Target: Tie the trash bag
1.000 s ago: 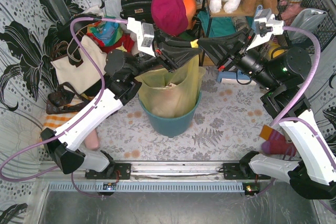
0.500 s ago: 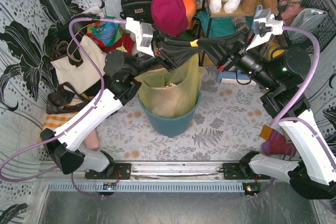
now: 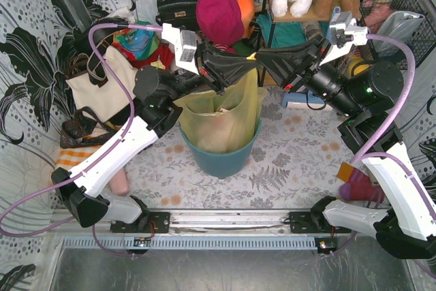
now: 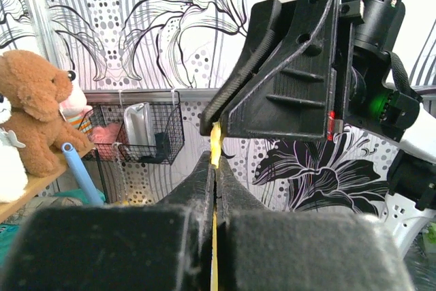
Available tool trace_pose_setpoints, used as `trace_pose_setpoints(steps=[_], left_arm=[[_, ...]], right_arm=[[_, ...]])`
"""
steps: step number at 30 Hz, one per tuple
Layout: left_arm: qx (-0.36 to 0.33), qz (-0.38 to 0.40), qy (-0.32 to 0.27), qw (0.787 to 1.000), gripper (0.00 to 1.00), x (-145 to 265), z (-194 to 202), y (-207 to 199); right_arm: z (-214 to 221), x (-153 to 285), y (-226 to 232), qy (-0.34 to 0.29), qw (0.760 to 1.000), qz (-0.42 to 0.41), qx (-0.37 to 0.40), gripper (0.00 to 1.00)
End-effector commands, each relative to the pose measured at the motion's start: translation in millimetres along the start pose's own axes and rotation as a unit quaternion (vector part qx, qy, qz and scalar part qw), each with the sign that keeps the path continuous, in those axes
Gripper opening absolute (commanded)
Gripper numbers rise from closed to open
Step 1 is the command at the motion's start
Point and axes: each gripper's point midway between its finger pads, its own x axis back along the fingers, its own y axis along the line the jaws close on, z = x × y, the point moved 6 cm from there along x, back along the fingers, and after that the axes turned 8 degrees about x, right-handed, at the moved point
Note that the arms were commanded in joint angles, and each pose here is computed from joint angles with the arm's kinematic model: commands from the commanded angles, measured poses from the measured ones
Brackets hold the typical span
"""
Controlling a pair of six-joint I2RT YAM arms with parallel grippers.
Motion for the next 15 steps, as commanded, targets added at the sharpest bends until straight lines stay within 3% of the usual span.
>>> trace_pose_setpoints(steps=[1, 4, 15], left_arm=[[-0.019, 0.027, -0.018, 0.999, 0.00, 7, -20, -19], [-0.017, 0.044, -0.013, 0.999, 0.00, 13, -21, -28], [-0.013, 0.107, 0.016, 0.994, 0.00, 40, -2, -54]], right_arm=[[-13, 1, 0, -0.029, 1.000, 0.004, 0.007, 0.21], [-15, 1, 0, -0.033, 0.999, 0.005, 0.009, 0.32], [-2, -24, -7, 0.012, 1.000, -0.011, 0.006, 0.41]])
